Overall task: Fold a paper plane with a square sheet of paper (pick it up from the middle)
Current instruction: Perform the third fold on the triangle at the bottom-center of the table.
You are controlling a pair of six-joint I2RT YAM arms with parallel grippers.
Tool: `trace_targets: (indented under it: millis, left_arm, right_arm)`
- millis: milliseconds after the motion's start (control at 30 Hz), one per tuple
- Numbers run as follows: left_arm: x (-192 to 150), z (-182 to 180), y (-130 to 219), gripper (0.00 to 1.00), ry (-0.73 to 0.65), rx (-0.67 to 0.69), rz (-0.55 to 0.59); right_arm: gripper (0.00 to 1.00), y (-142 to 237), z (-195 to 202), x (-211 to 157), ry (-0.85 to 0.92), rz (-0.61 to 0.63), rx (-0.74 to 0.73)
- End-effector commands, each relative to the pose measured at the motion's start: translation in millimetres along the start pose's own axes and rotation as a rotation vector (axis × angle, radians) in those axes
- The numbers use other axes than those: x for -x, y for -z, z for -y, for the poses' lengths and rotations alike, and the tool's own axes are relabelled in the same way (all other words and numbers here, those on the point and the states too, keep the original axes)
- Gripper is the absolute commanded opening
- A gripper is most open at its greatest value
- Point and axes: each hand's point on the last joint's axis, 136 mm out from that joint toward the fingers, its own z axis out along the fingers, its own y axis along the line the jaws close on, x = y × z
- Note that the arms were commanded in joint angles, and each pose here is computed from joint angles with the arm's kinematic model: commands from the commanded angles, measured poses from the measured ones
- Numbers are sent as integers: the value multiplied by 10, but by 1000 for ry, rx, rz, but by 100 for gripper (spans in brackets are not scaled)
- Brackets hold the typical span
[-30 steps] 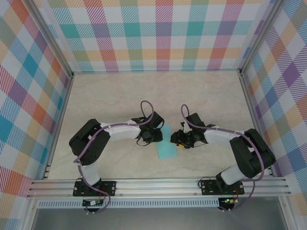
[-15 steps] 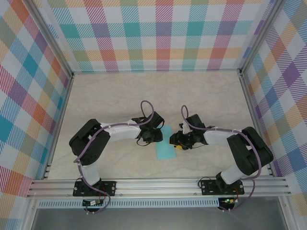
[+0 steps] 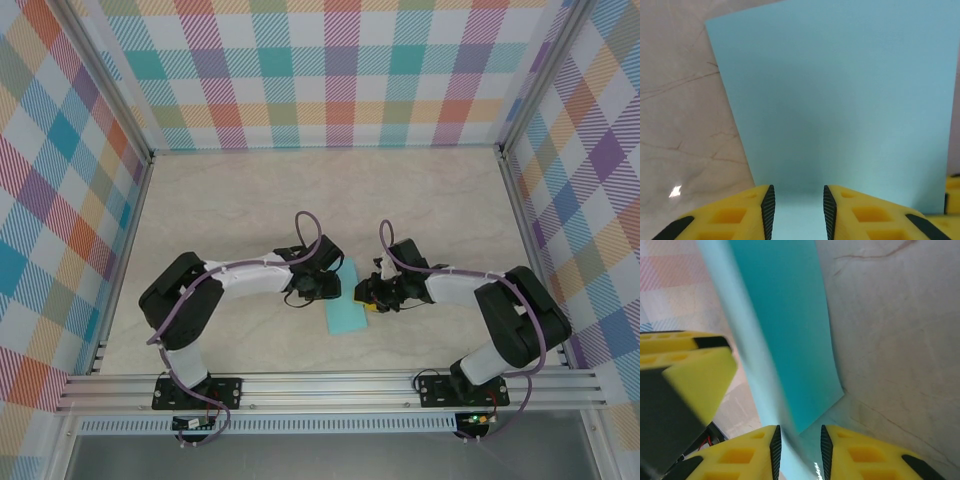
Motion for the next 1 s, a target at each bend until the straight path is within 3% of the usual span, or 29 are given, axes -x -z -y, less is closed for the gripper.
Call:
trace_targets:
  millis: [0, 233, 367, 667, 967]
  left_arm:
    - [-72, 38, 241, 37, -72, -6, 40]
    - [-376, 179, 495, 47, -286, 7, 116]
    - [-618, 379, 577, 58, -441, 12, 137]
    - [-872, 647, 444, 68, -721, 225, 199]
    - [-801, 681, 313, 70, -781, 394, 274]
  right_arm:
    - [27, -14, -119, 81, 18, 7, 22]
    - [19, -23, -174, 120, 18, -3, 26]
    - [16, -31, -197, 134, 8, -7, 32]
    - [16, -36, -238, 141, -5, -19, 43]
    - [16, -19, -259, 125, 0, -25, 48]
